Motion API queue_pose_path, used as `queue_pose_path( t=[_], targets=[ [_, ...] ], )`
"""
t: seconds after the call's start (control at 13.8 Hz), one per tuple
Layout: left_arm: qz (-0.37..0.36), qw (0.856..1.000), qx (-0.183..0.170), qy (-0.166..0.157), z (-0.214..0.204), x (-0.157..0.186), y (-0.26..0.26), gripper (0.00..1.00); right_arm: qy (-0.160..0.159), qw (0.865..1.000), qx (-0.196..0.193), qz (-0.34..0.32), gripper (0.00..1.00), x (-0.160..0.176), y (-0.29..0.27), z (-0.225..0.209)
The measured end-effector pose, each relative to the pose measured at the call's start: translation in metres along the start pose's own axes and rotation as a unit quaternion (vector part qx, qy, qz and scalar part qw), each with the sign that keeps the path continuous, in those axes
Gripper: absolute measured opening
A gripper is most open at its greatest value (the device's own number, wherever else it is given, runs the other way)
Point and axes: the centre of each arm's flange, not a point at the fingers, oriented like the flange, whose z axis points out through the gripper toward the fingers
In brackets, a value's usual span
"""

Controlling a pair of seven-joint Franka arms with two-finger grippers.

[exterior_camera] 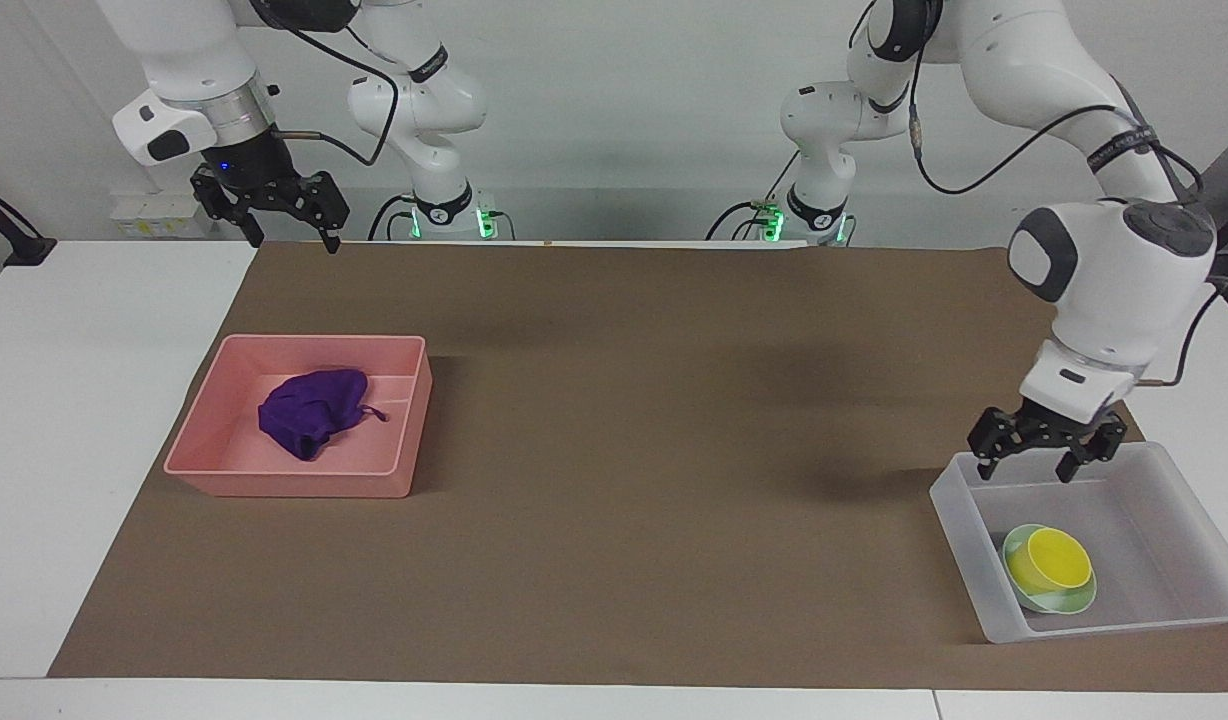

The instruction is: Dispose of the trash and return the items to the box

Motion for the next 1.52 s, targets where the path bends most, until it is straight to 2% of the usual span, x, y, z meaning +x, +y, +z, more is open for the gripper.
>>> queue_pose_path(
  t=[0.36, 0.58, 1.01, 1.52],
  targets=[
    [0.003, 1.000, 0.004, -0.022, -0.097, -0.047, 0.018, 1.00, 0.000, 1.000, 0.000, 0.000, 1.00, 0.000, 0.000, 0.000],
    [0.005, 0.999, 0.004, -0.040, -0.129, -0.064, 0.022, 1.00, -0.001, 1.000, 0.000, 0.000, 1.00, -0.001, 0.000, 0.001],
    [-0.005, 0.996, -0.019, -0.090, -0.147, -0.069, 0.020, 1.00, -0.001, 1.000, 0.000, -0.001, 1.00, -0.001, -0.001, 0.000],
    [-0.028, 0.992, -0.019, -0.119, -0.145, -0.078, 0.007, 1.00, -0.001, 1.000, 0.000, -0.001, 1.00, -0.001, -0.001, 0.001]
  ],
)
